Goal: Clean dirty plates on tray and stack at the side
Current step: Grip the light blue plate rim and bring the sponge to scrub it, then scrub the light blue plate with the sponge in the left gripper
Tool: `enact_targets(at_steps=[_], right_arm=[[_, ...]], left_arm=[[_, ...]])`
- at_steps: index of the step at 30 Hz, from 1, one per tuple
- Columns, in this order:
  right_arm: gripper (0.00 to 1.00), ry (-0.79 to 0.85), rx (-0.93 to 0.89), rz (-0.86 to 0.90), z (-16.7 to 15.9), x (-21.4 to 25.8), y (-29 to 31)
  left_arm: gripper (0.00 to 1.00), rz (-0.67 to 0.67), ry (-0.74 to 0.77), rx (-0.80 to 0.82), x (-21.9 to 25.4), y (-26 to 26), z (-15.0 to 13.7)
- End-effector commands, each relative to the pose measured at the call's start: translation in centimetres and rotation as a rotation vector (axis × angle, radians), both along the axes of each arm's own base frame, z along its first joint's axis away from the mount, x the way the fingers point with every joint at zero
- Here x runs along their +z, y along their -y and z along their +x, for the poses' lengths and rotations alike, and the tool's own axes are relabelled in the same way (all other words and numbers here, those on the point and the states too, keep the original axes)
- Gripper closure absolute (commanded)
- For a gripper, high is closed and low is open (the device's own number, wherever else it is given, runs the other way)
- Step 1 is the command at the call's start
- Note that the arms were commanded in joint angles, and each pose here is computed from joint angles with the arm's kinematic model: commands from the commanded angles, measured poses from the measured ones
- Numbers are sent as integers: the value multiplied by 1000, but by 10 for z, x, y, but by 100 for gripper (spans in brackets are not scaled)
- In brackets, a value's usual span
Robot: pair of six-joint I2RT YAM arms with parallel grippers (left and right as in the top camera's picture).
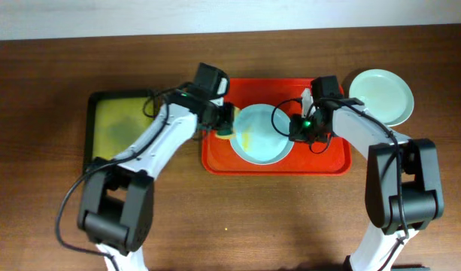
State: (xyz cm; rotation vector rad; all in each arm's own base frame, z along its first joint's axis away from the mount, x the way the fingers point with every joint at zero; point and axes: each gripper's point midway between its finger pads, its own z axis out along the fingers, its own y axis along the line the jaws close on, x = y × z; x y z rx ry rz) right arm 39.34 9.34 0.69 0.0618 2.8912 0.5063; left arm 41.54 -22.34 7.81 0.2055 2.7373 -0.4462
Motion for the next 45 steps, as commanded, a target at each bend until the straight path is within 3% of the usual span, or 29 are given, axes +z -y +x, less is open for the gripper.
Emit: enact_targets(at_steps=[1, 7, 14, 19, 21, 25, 28, 32, 34, 39, 42, 44, 45], right_arm=[[96, 3, 145, -12, -9, -9, -12], [96, 1, 116, -2, -7, -9, -15], [96, 5, 75, 5, -2, -8, -14], [96, 4, 75, 5, -3, -8, -14], [96, 4, 75, 5, -3, -8, -14], [96, 5, 75, 4, -2, -8, -14], [96, 10, 75, 4, -1, -8, -14], [96, 13, 75, 5, -1, -7, -14], [96, 16, 75, 5, 0, -7, -14], [96, 15, 75, 5, 0, -7, -14], [96, 15, 75, 5, 0, -7, -14], [96, 16, 75, 5, 0, -7, -14], [96, 17, 75, 5, 0, -7, -14]], left_arm=[[100, -20, -9, -49, -10, 30, -10], [100, -73, 38, -23, -5, 59, -7], [100, -38, -46, -37, -44, 83, -30], [100, 177, 14, 83, -73, 44, -13], [100, 325, 86, 157, -70, 12, -1], [100, 448, 146, 211, -56, -11, 8], [100, 392, 165, 185, -30, 4, 18], [100, 36, -14, 16, -30, 76, -8], [100, 19, -56, 39, -40, 82, -13], [100, 135, -122, 46, -72, 68, -29], [100, 330, -87, 101, -75, 28, -27], [100, 506, 1, 158, -57, -6, -18], [100, 531, 33, 174, -45, -11, -14]])
